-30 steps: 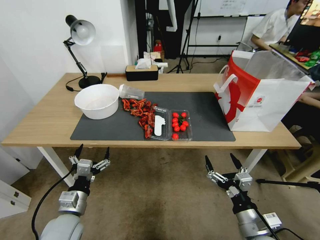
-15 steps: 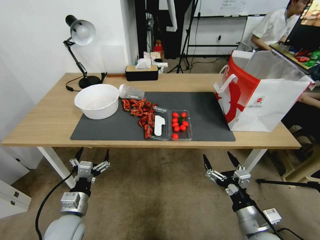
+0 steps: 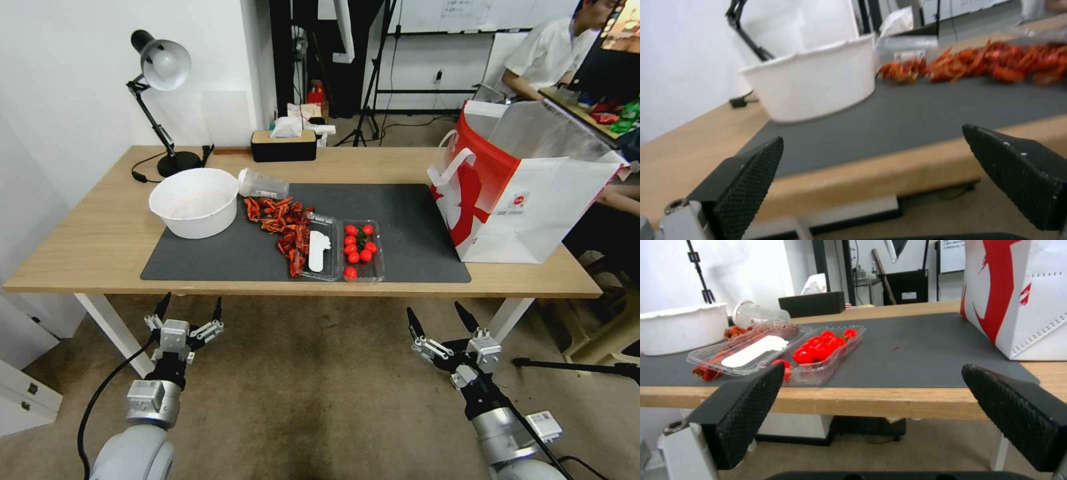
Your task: Pick up the trash from the table and place it into the takeout bag.
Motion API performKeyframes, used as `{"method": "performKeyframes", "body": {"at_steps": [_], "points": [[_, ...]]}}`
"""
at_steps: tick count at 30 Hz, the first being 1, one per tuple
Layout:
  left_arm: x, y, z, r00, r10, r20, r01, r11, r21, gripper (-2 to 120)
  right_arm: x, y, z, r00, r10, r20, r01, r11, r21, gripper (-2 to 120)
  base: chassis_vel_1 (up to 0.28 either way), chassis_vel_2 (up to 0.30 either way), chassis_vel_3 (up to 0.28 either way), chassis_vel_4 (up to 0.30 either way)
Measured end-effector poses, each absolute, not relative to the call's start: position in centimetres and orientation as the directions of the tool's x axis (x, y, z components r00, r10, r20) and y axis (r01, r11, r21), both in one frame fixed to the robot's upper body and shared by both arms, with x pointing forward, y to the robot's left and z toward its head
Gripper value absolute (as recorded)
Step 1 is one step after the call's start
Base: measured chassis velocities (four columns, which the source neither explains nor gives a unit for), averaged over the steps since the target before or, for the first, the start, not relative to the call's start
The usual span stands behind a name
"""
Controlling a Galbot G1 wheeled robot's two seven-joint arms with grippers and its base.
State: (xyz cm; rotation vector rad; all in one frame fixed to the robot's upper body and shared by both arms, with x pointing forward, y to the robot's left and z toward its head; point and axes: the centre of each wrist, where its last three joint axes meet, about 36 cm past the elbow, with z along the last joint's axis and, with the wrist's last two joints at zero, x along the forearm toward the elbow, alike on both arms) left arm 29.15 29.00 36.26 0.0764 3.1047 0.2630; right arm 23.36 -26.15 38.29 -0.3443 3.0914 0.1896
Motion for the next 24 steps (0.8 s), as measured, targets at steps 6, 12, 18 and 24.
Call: {"method": "performKeyframes", "body": {"at_steps": [6,12,18,24], "points": [[33.6,28.9,40.0,-0.989,0.136,-0.056,0.128,0.982,0.136,100,23.5,-26.2,38.3,-0.975,-0.22,-0.036,-0.223,0.968,0.115,100,0.0,0.0,0.0,0.0],[38.5,28.7,44.0,-0.976,0.199,-0.084,0.189,0.976,0.107,100,23.4,-26.3,38.3,-0.975,-0.218,-0.034,-0.22,0.969,0.114,100,0.0,0.0,0.0,0.0],[43.1,29.1,48.1,-0.977,0.209,-0.041,0.208,0.978,0.015,100,23.4,-26.3,38.3,-0.976,-0.215,-0.035,-0.217,0.969,0.115,100,0.0,0.0,0.0,0.0],[49.9,30.0,52.3,-0.969,0.24,-0.05,0.239,0.971,0.03,100,23.3,-26.3,38.6,-0.977,-0.209,-0.037,-0.212,0.971,0.112,100,0.0,0.0,0.0,0.0]]}}
